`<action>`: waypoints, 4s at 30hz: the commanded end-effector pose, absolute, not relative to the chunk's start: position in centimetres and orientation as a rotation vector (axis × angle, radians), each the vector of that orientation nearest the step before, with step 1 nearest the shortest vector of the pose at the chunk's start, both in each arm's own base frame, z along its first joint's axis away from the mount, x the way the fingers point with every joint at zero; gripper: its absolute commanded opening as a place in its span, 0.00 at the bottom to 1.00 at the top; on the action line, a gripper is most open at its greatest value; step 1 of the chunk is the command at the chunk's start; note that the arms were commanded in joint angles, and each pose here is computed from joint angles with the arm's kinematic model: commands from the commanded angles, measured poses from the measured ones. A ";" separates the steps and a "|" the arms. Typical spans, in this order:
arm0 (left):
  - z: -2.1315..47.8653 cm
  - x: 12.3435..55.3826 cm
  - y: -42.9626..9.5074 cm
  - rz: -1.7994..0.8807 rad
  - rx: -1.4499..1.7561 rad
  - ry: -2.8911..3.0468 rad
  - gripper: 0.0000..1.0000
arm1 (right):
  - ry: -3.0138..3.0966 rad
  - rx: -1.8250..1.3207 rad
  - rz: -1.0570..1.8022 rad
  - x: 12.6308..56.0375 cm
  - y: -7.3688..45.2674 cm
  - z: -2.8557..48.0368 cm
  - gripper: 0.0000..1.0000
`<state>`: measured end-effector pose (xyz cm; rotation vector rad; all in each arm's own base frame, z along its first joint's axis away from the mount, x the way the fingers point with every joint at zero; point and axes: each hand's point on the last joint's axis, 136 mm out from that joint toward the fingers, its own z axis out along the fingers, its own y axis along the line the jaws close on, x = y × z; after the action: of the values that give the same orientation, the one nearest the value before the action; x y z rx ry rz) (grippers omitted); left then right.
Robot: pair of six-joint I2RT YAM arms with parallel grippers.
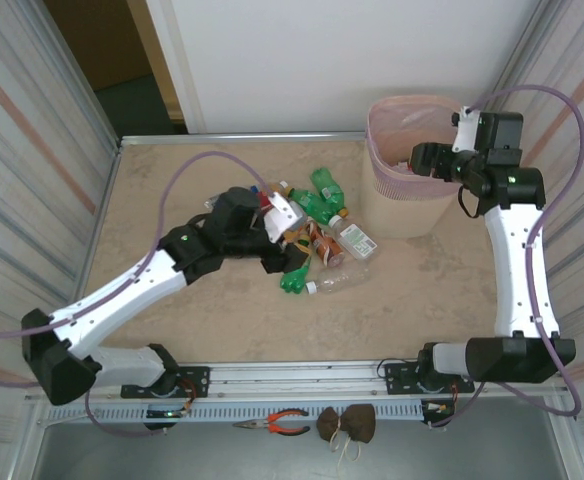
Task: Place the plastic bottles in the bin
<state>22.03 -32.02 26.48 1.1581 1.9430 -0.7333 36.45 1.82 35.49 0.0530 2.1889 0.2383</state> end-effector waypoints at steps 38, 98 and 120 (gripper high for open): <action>7.9 26.1 -30.4 -0.156 0.603 2.731 0.69 | 2.007 -0.127 0.322 31.4 8.9 34.4 0.83; 30.0 23.5 -33.9 -0.834 0.999 1.813 0.56 | 1.695 -0.259 0.830 27.7 14.9 42.4 0.85; 45.1 12.9 -33.0 -1.208 1.180 1.047 0.53 | 1.176 -0.857 1.175 13.8 22.7 48.8 0.89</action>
<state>15.28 -33.55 43.32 1.1407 1.1809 -1.1562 15.93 22.03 48.00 -0.7455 1.2793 1.1601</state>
